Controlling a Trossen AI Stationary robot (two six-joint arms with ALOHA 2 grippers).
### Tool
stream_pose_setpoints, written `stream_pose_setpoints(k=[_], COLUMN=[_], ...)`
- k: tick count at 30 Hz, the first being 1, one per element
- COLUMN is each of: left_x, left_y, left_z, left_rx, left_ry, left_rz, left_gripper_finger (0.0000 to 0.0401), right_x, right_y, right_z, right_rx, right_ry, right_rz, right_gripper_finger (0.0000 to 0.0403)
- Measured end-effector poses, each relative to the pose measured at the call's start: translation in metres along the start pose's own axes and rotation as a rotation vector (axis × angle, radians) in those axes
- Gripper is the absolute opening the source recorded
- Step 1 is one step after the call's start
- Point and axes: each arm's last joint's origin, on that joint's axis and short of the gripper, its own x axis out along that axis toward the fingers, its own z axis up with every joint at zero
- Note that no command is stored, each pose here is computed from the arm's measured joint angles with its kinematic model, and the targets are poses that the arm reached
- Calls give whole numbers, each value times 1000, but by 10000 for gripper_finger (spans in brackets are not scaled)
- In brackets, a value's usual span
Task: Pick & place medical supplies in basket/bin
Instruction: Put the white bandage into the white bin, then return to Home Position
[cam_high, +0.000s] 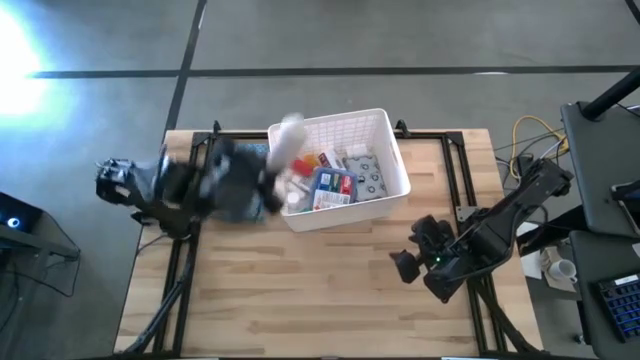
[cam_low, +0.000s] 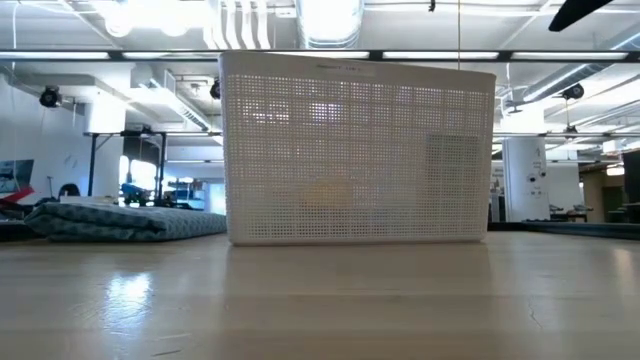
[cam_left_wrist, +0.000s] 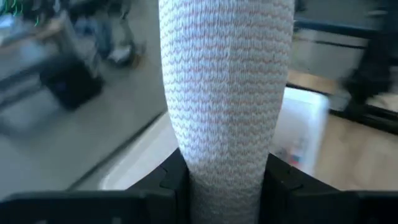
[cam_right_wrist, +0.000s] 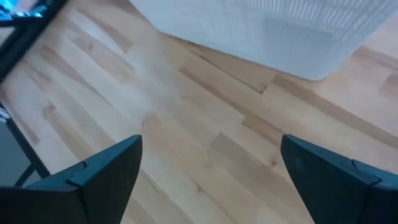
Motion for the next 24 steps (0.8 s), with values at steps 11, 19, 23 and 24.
stream_pose_setpoints(k=[11,19,23,24], left_x=[152,138,82,64], left_y=[38,34,31,29], left_z=[-31,-71,-52,-44], left_rx=[-101,-319,-348,-358], left_ry=[119,398,321,258], left_rz=[-103,-266,-455,-509], left_gripper_finger=[191,265,268,269], right_x=[-4,-8,-9,-11], right_y=[-2,-2,-2,-3], right_z=[2,-3,-2,0], right_rx=[21,13,-33,-49], right_ry=[-40,-29,-51,-67], right_rz=[18,33,39,44], right_gripper_finger=[370,370,370,370])
